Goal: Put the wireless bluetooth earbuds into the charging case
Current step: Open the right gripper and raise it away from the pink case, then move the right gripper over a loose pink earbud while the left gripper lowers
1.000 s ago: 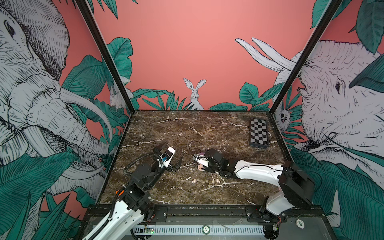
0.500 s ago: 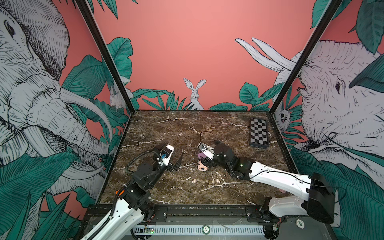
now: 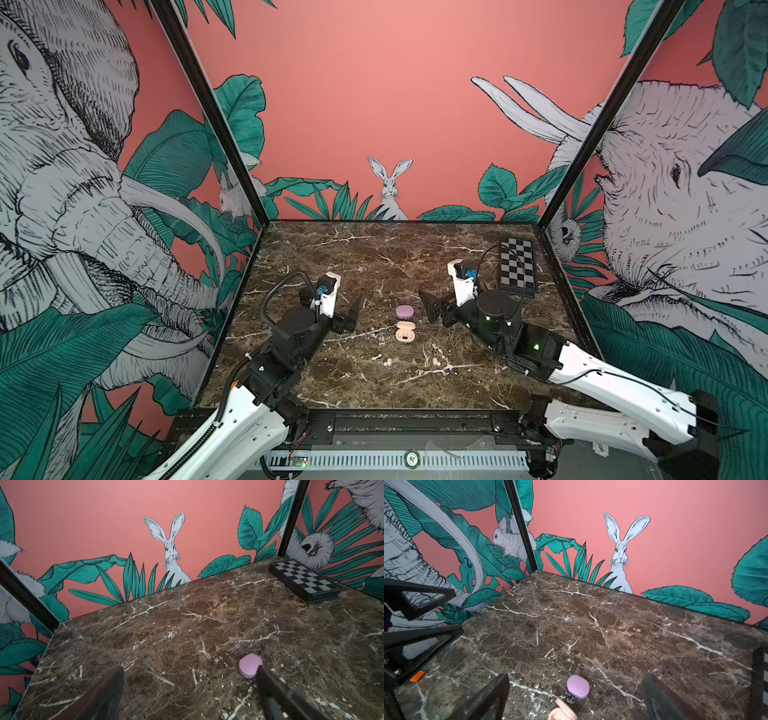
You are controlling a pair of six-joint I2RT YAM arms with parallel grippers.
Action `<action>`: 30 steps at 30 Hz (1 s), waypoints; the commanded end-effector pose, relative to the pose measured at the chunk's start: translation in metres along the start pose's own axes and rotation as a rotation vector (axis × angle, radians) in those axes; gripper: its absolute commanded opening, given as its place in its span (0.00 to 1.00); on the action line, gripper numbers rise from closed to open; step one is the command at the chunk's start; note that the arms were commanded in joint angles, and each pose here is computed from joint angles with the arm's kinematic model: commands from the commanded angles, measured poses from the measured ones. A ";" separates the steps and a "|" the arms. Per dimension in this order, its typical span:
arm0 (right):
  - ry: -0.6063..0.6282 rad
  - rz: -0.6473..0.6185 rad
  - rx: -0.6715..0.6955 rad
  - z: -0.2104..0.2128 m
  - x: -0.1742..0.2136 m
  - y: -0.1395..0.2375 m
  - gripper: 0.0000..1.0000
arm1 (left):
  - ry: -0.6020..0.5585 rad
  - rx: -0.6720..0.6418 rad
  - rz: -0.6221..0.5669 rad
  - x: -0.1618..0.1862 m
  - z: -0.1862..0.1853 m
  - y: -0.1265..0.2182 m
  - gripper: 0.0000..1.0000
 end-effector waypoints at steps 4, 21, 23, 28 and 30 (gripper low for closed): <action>-0.066 0.160 -0.033 0.005 0.033 0.002 0.98 | 0.085 -0.162 0.313 0.043 0.019 0.008 0.99; -0.374 0.561 0.015 0.020 0.133 -0.005 0.98 | 0.397 -0.256 0.567 0.125 0.024 0.020 0.99; -0.398 0.630 0.034 0.022 0.148 -0.005 0.98 | 0.397 -0.211 0.566 0.125 0.018 0.018 0.99; -0.438 0.789 0.067 0.028 0.172 0.000 0.96 | 0.380 -0.164 0.602 0.133 0.010 0.006 0.99; -0.468 0.848 0.089 0.030 0.183 0.003 0.94 | 0.364 -0.155 0.658 0.144 0.006 0.001 0.99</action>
Point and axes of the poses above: each gripper's point midway between its finger pads, its own y axis back along the fingers, its own z axis along the line the jaws close on, x = y × z, the point moved 4 cm from there along y, back along the fingers, and after that the axes turned 11 degrees about y, right-handed, at the moved point
